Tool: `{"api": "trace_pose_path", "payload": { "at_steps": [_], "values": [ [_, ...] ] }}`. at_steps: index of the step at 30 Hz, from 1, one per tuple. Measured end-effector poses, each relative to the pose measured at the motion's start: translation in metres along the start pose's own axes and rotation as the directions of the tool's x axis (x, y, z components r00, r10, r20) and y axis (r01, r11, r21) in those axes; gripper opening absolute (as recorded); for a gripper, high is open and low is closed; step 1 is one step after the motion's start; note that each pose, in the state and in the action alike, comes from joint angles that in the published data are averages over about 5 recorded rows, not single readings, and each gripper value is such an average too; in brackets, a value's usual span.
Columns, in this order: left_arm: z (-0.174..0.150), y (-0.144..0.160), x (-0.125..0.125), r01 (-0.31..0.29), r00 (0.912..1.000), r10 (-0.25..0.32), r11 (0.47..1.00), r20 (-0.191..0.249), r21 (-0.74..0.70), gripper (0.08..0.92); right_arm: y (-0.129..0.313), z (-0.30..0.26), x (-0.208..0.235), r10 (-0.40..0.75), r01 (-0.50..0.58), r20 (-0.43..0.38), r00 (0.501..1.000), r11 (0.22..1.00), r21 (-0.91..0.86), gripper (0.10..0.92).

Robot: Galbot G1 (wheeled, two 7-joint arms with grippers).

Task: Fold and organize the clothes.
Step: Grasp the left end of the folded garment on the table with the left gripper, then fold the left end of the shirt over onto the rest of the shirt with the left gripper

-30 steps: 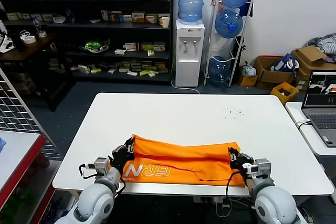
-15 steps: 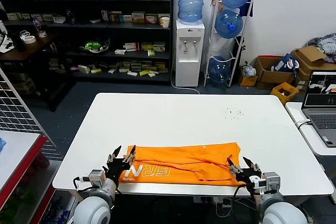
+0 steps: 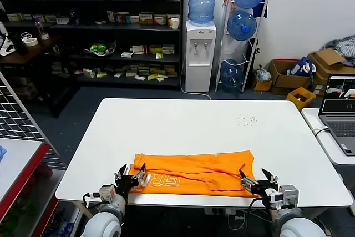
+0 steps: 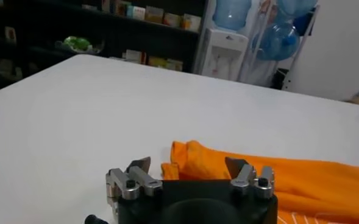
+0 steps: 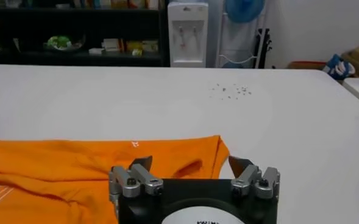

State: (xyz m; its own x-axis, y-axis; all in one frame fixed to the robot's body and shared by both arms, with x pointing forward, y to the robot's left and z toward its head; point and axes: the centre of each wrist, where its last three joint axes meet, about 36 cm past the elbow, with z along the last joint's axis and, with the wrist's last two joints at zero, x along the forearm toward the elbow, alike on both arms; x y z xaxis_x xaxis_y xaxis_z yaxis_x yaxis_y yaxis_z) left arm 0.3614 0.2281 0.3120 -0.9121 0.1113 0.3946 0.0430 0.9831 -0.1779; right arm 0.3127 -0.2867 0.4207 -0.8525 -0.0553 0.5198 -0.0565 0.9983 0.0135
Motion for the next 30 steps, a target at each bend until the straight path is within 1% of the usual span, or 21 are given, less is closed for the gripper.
{"api": "trace_pose_path", "payload": {
  "at_steps": [2,12,22,25,30],
  "values": [
    [0.001,0.001,-0.001,0.000,1.0000,0.000,1.000,-0.007,0.001,0.757,0.000,0.001,0.000,0.001,-0.001,-0.001,1.000,1.000,-0.001,0.823],
    [0.006,0.002,-0.004,0.003,0.9995,-0.002,1.000,-0.030,0.008,0.464,-0.001,0.001,0.002,0.007,-0.007,-0.001,1.000,1.000,-0.005,0.823],
    [0.008,0.000,-0.007,0.013,0.9997,-0.012,1.000,-0.021,0.028,0.178,-0.001,0.001,0.001,0.013,-0.013,0.006,1.000,1.000,-0.014,0.823],
    [0.004,-0.001,-0.005,0.015,0.9998,-0.015,1.000,-0.015,0.026,0.127,-0.002,-0.001,0.000,0.018,-0.018,0.014,1.000,1.000,-0.017,0.823],
    [-0.016,0.003,0.001,0.018,0.9998,-0.018,1.000,0.006,0.016,0.121,-0.002,-0.005,-0.002,0.023,-0.023,0.031,0.999,0.999,-0.025,0.823]
  ]
}}
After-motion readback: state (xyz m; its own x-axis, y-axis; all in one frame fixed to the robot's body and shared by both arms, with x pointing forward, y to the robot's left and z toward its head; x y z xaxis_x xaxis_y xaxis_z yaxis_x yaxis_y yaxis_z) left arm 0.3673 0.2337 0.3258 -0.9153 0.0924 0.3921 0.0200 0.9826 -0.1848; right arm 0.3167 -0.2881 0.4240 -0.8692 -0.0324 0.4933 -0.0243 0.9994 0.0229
